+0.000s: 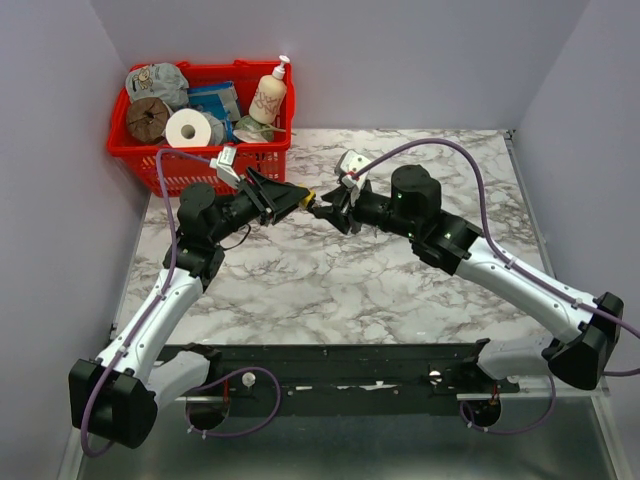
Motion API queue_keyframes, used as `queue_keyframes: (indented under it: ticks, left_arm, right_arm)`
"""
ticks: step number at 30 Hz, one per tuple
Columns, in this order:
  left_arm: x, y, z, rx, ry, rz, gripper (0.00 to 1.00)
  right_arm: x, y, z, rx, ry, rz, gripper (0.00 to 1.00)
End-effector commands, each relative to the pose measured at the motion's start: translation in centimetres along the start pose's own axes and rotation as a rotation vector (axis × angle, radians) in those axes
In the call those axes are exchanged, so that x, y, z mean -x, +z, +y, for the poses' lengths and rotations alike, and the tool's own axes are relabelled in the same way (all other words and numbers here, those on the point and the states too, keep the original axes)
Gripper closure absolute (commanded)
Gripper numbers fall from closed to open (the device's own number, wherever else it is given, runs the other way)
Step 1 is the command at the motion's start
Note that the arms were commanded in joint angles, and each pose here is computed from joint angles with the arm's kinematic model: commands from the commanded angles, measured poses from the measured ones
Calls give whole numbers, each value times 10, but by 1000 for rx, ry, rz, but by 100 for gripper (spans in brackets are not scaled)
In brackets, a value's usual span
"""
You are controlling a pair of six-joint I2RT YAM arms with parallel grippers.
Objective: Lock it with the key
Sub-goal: Lock the lock, then place the key at the center of the board.
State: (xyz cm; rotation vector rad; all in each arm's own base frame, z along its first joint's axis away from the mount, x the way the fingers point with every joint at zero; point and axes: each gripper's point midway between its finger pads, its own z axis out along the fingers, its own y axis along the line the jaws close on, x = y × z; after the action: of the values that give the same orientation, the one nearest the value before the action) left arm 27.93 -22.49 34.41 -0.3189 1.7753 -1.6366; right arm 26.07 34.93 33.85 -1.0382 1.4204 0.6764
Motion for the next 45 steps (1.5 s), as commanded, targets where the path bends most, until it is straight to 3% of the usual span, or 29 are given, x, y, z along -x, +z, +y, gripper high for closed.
queue_keyframes:
  ticks: [1, 5, 11, 13, 29, 35, 45]
  left_arm:
    - [1, -6, -28, -95, 45, -6, 100]
    - [2, -6, -30, -100, 49, -8, 100]
    - [5, -4, -32, -105, 50, -15, 100]
    - [6, -4, -33, -106, 51, -20, 100]
    - [57, -16, -1, 12, 60, -168, 100]
    - [73, -43, 19, 97, 88, -224, 100]
    - [66, -89, 17, 243, 519, -231, 100]
  right_arm:
    - [14, 6, 4, 38, -14, -35, 59]
    - [5, 8, 6, 47, -10, -14, 65]
    - [1, 9, 7, 52, -8, -1, 87]
    - [0, 9, 8, 53, -9, 0, 99]
    - [-8, -10, 5, -1, 36, 10, 99]
    - [-17, -12, 8, -8, 105, 40, 99]
    - [-108, 25, 55, 146, 509, 299, 99]
